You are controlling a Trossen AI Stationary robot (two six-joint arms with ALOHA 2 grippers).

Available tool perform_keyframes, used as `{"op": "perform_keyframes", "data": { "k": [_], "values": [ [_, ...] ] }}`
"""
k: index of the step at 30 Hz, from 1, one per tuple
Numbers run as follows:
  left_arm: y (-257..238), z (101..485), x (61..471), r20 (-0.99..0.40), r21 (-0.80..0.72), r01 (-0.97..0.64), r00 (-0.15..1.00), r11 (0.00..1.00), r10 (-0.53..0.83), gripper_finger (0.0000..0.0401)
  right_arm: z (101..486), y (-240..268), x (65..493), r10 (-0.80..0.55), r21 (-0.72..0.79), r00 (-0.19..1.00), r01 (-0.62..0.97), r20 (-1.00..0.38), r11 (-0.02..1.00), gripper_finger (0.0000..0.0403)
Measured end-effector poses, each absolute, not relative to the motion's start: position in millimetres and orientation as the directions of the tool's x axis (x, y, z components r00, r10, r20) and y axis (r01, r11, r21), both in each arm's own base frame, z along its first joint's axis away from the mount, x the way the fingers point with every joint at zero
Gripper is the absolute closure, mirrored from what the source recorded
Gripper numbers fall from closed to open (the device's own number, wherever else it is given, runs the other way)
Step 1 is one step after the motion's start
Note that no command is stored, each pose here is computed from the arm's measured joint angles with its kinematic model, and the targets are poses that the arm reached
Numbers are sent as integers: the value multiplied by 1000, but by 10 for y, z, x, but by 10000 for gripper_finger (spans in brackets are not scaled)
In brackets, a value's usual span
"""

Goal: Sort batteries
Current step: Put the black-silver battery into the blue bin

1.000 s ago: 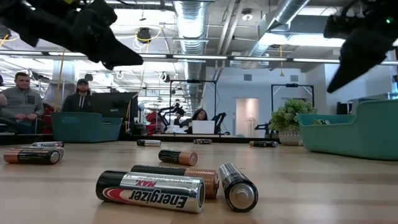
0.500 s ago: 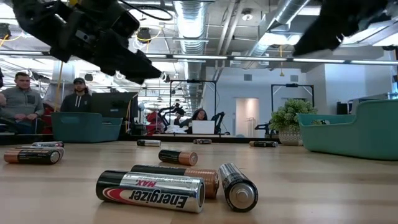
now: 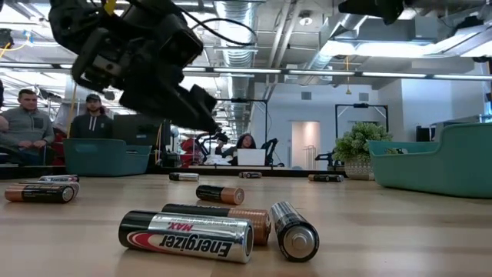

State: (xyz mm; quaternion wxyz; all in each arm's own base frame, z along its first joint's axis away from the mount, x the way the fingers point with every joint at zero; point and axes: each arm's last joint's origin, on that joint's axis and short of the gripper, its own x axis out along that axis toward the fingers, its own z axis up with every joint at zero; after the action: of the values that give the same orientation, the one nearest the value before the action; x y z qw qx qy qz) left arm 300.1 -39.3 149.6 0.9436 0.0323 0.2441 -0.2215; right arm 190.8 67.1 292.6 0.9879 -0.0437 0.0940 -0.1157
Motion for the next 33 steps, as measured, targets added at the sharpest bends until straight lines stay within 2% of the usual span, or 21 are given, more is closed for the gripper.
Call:
{"op": "perform_keyframes", "data": {
  "k": [7,13,24,30,33],
  "values": [
    [-498,1354,3097,-528,-47,442,750,896,-398,227,3002,703,1933,-220,-123,970,207,-102,970,179],
    [-555,1353,3108,-555,-33,451,734,892,-392,210,3041,811,2026,-155,-177,988,150,-20,973,179],
    [-718,1302,3039,-611,-21,466,695,885,-380,210,2938,824,2167,-174,-213,984,161,-43,964,179],
    [-717,1286,3028,-632,4,435,699,900,-335,210,2934,828,2174,-174,-211,984,162,-41,964,179],
    [-635,1297,2972,-692,-1,313,685,950,-226,210,2934,829,2174,-173,-211,984,161,-41,964,179]
  ]
}}
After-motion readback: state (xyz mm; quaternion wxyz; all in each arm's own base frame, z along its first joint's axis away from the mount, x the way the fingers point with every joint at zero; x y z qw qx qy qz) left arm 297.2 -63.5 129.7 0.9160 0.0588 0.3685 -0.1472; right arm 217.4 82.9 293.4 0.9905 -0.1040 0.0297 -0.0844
